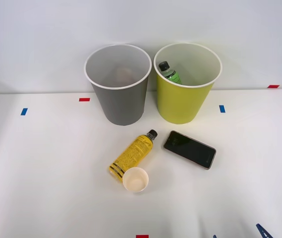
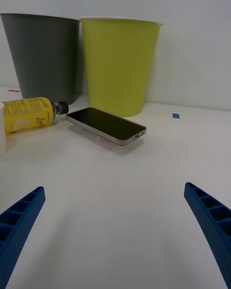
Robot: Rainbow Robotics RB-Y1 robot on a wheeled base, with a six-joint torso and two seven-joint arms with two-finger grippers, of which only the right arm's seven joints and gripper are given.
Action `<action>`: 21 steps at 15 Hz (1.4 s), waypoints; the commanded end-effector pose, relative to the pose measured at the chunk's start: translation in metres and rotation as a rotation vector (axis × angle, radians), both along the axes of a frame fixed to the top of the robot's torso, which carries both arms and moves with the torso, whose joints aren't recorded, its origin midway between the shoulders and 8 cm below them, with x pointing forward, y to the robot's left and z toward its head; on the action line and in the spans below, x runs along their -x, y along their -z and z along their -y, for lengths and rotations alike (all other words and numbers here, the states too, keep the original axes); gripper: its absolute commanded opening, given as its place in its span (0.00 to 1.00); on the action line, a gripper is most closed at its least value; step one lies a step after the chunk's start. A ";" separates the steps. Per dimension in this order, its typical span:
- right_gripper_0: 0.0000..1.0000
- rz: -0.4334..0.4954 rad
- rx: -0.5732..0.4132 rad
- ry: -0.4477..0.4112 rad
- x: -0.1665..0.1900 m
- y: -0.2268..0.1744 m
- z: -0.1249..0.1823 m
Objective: Put cans in the gray bin, plastic bottles in the light green bin
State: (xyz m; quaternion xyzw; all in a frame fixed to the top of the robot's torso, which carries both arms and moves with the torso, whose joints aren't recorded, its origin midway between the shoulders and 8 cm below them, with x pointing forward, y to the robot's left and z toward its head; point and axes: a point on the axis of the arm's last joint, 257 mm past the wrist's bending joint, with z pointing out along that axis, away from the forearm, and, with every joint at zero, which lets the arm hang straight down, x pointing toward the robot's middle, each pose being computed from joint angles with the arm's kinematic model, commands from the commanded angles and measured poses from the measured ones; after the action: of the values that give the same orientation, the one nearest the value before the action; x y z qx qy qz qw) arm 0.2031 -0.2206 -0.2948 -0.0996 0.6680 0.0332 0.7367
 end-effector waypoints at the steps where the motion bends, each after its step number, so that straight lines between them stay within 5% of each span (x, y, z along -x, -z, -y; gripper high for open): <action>1: 1.00 0.000 0.000 0.000 0.000 0.000 0.000; 21: 1.00 0.000 0.000 0.000 0.000 0.000 0.000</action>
State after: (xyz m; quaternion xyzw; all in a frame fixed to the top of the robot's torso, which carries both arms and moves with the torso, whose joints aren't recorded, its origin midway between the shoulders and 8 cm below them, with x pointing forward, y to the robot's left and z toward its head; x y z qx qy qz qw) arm 0.2031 -0.2206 -0.2949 -0.0996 0.6680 0.0332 0.7367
